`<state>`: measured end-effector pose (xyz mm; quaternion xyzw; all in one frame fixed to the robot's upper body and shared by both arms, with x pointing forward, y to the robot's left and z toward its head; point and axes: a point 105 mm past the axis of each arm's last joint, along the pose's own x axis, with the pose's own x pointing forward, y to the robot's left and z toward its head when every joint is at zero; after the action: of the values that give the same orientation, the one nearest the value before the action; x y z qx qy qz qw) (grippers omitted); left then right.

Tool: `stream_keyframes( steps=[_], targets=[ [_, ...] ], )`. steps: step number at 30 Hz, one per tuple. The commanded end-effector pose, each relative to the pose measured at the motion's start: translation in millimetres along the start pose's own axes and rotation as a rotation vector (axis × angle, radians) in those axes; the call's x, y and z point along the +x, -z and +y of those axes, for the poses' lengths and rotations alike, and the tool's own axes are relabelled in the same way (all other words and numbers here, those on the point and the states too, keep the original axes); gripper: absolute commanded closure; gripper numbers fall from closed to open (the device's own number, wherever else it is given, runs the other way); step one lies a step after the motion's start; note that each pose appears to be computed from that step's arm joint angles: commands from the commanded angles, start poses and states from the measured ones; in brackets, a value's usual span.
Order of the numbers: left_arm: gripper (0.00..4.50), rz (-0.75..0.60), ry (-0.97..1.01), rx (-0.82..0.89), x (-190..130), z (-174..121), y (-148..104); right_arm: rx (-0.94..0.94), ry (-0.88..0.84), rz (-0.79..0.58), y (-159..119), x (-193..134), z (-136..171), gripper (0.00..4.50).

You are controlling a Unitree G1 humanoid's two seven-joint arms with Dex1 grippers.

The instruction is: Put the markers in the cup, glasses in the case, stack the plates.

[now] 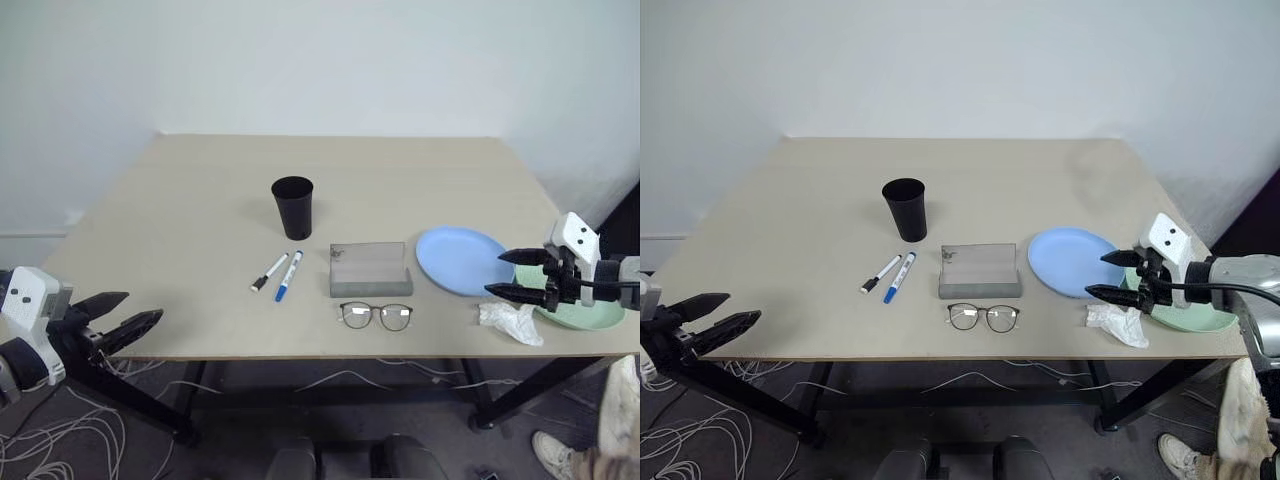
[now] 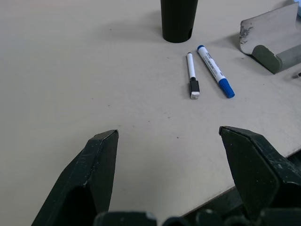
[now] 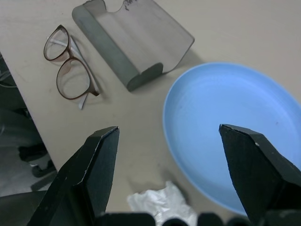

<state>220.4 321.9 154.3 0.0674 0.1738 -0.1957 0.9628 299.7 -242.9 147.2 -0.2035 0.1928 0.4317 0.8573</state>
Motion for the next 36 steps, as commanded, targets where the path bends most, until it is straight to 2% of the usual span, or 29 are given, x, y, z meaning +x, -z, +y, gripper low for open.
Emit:
stream_keyframes(
  steps=[1, 8, 17, 29, 36],
  targets=[
    [0.89, -0.036, 0.012, 0.043, -1.2, -2.9, -18.5, -0.030, 0.017, -0.056, -16.0, -5.9, -0.6, 0.80],
    [0.89, -0.024, 0.014, 0.037, -3.0, 0.9, -17.7, -0.018, 0.036, -0.041, -14.7, -6.4, -5.6, 0.80],
    [0.89, -0.045, 0.051, 0.045, 9.7, -7.6, -19.1, -0.004, 0.138, 0.011, -3.9, -22.0, -29.4, 0.80],
    [0.89, -0.077, 0.065, 0.077, 18.3, -11.1, -25.1, 0.024, 0.263, 0.149, 24.6, -33.6, -57.1, 0.80],
    [0.89, -0.096, 0.079, 0.096, 22.5, -12.3, -31.8, 0.070, 0.324, 0.219, 38.1, -27.2, -67.6, 0.80]
  ],
)
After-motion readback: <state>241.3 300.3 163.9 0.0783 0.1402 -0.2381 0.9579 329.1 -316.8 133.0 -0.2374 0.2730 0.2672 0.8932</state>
